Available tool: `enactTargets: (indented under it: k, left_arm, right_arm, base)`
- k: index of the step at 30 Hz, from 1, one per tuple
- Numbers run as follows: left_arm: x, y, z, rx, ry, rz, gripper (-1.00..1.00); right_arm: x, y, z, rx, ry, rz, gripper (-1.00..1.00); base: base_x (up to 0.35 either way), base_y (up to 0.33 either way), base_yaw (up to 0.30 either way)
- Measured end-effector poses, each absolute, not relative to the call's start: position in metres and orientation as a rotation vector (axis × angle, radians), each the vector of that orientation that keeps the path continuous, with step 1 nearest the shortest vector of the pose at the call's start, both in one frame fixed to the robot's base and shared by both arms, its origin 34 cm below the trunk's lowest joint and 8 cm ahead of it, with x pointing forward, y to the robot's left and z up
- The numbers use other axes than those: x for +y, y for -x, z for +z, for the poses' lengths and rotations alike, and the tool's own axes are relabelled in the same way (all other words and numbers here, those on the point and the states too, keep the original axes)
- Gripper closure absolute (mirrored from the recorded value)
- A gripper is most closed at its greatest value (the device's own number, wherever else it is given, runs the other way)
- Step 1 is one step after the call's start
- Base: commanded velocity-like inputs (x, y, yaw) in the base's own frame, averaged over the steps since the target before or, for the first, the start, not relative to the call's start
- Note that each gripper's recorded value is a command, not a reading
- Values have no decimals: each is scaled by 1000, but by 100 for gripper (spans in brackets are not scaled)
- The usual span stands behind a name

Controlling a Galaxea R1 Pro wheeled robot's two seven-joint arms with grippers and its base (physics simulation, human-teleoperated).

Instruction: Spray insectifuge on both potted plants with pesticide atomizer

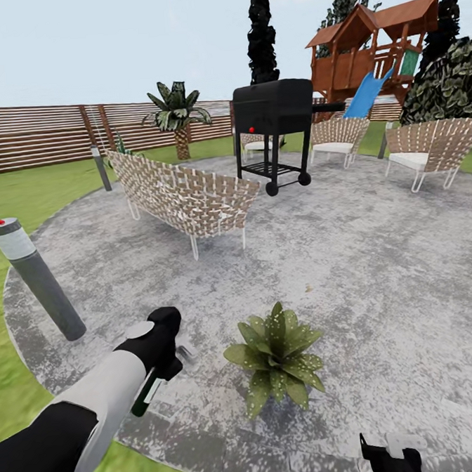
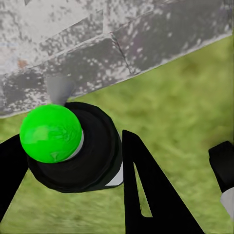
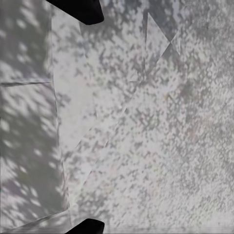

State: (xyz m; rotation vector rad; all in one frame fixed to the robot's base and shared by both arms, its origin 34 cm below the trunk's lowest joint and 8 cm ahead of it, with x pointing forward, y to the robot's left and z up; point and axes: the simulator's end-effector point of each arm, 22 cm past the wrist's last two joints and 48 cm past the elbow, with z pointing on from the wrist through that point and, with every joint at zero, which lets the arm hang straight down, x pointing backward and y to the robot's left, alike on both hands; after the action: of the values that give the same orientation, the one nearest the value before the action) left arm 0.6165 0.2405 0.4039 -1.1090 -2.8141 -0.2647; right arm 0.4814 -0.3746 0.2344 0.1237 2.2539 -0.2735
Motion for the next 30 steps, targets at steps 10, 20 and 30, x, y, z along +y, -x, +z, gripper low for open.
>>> enactTargets:
  k: [10,20,30]
  left_arm:
    - [219,-573,362,-2943,1056,-106,100]
    - [207,-571,352,-3056,988,-40,100]
    - [208,-569,342,-3068,1038,-77,100]
  right_arm:
    - [-410,-474,238,2254,-116,-334,-100]
    - [-413,-469,237,2258,-116,-341,-100]
    - [-413,-469,237,2259,-116,-340,-100]
  base:
    - [1,0,-6]
    - [63,0,0]
    - [22,0,-91]
